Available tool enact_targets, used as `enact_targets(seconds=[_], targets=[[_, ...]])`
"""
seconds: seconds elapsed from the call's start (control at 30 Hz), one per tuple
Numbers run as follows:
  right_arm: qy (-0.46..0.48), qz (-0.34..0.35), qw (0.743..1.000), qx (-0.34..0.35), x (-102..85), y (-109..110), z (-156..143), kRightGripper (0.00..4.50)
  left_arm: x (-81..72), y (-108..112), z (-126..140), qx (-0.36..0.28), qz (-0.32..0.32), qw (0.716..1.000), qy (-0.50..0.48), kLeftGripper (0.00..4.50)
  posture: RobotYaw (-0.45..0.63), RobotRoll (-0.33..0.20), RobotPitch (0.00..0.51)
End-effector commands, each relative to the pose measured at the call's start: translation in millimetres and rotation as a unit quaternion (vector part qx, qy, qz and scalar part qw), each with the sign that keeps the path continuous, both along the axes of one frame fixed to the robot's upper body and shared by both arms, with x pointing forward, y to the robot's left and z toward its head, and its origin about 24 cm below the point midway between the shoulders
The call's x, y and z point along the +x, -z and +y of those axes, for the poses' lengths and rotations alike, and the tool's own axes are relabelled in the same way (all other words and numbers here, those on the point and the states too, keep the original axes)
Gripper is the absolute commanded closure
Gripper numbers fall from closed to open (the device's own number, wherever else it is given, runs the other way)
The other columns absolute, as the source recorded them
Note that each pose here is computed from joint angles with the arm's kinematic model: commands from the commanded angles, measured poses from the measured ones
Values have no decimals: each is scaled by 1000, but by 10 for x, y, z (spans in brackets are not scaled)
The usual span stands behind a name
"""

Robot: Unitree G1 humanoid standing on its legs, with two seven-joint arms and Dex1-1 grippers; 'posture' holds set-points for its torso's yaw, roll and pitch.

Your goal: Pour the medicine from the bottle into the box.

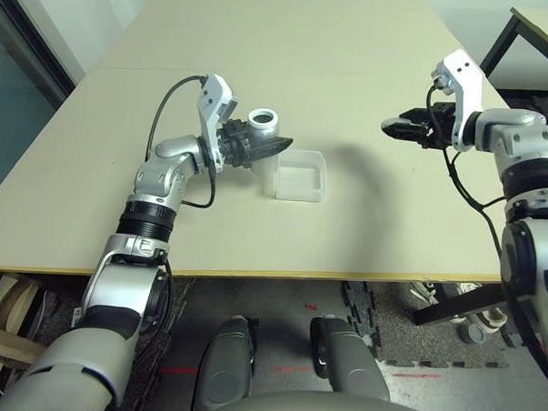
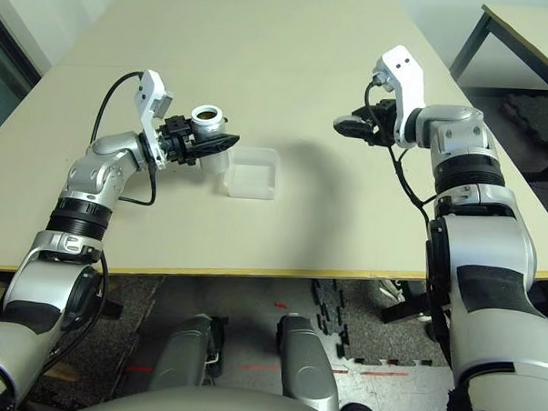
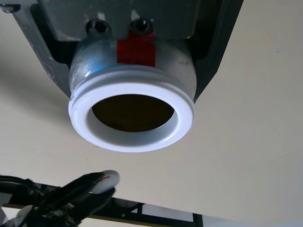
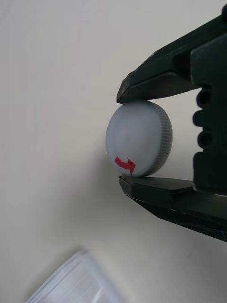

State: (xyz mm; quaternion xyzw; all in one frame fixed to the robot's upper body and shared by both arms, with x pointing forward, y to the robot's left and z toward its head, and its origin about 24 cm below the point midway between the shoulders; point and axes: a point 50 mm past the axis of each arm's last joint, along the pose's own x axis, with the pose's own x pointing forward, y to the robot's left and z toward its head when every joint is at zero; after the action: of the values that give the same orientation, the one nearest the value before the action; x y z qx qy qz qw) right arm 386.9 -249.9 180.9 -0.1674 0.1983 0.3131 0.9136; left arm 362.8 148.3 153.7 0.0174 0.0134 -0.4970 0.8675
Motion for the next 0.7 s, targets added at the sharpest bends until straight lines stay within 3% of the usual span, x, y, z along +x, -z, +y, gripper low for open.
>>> enact_targets(seconds=[0.03,0.43,0.6,0.63,0.7], targets=[[5,1,999,-33,-3,59,-25,1957,33,-39,-26,7,-10,1000,-2,1816,-165,0,93],[16,-10,998,-59,41,132,12,1957,41,-38,32,9,-18,1000,-15,1816,-149,0,93],[22,-24,997,-71,49,141,6,264,49,-39,52,12,-19,1000,-21,1816,-153,0,91],[24,-26,997,-71,50,143,3,33,50,-39,55,12,-18,1000,-22,1816,-154,0,90],[25,-31,997,-73,50,143,-2,0,57,-42,62,13,-17,999,-23,1816,-157,0,88]])
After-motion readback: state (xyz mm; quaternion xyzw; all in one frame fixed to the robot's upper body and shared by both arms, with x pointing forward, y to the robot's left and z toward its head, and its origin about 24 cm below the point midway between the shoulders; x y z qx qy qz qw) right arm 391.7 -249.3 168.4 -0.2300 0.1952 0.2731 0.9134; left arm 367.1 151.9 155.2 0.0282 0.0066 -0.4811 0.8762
